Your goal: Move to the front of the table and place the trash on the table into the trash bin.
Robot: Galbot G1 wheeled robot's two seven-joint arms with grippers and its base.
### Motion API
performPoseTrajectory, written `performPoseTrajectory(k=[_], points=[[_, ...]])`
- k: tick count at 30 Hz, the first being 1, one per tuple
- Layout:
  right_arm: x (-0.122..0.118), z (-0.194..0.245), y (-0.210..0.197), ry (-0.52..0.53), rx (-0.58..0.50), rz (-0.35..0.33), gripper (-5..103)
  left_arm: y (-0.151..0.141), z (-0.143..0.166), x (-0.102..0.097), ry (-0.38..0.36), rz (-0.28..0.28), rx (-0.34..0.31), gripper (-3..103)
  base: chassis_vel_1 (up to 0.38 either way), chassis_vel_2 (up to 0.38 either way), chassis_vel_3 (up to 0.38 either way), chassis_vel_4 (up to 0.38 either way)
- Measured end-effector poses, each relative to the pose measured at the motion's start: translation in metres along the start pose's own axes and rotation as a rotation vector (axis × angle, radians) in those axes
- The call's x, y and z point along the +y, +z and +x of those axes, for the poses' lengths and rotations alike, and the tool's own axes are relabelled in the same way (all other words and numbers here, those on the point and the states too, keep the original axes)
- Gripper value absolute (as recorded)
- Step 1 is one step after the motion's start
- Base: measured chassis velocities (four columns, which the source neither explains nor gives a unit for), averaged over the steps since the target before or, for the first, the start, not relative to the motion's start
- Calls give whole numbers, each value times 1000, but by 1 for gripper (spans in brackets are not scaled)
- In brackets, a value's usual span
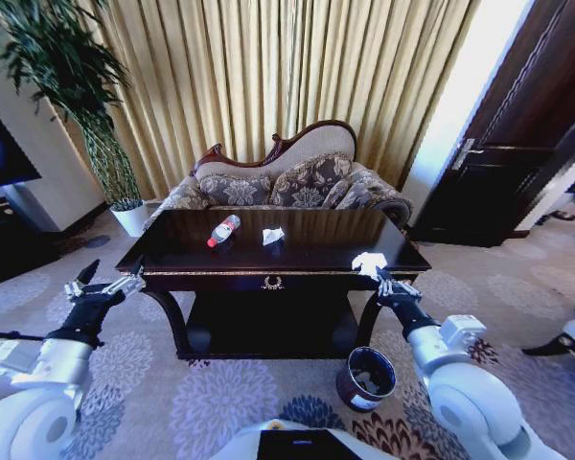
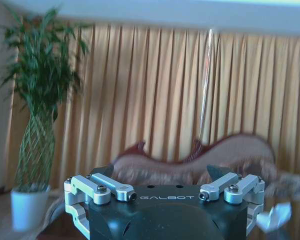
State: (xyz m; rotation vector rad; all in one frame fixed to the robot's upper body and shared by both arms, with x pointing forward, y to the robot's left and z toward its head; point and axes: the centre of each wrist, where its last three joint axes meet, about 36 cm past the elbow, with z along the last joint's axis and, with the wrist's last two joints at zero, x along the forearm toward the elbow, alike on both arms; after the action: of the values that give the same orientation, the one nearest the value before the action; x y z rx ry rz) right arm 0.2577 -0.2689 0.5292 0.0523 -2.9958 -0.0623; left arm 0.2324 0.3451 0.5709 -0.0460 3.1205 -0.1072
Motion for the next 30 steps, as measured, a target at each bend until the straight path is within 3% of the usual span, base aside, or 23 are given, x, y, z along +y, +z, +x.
performPoseTrajectory(k=[1, 6, 12, 18, 20, 26, 30], points=[[-2, -3, 7, 9, 14, 8, 0, -3, 0, 2, -11, -21, 36, 100, 0, 0, 0, 0], [-7, -10, 23, 31, 43, 19, 0, -9, 1, 7, -34, -46, 98, 100, 0, 0, 0, 0], [-22, -22, 48, 62, 90, 30, 0, -11, 1, 8, -41, -51, 113, 100, 0, 0, 0, 0], [-60, -37, 141, 147, 301, 46, 0, -10, -3, 5, -8, -37, 104, 100, 0, 0, 0, 0], [-63, -38, 150, 156, 321, 44, 0, -10, -3, 5, -7, -36, 104, 100, 0, 0, 0, 0], [-96, -54, 233, 256, 512, 45, 0, -9, -1, 6, -13, -35, 106, 100, 0, 0, 0, 0], [-107, -65, 260, 292, 567, 63, 0, -10, 0, 7, -19, -37, 104, 100, 0, 0, 0, 0]])
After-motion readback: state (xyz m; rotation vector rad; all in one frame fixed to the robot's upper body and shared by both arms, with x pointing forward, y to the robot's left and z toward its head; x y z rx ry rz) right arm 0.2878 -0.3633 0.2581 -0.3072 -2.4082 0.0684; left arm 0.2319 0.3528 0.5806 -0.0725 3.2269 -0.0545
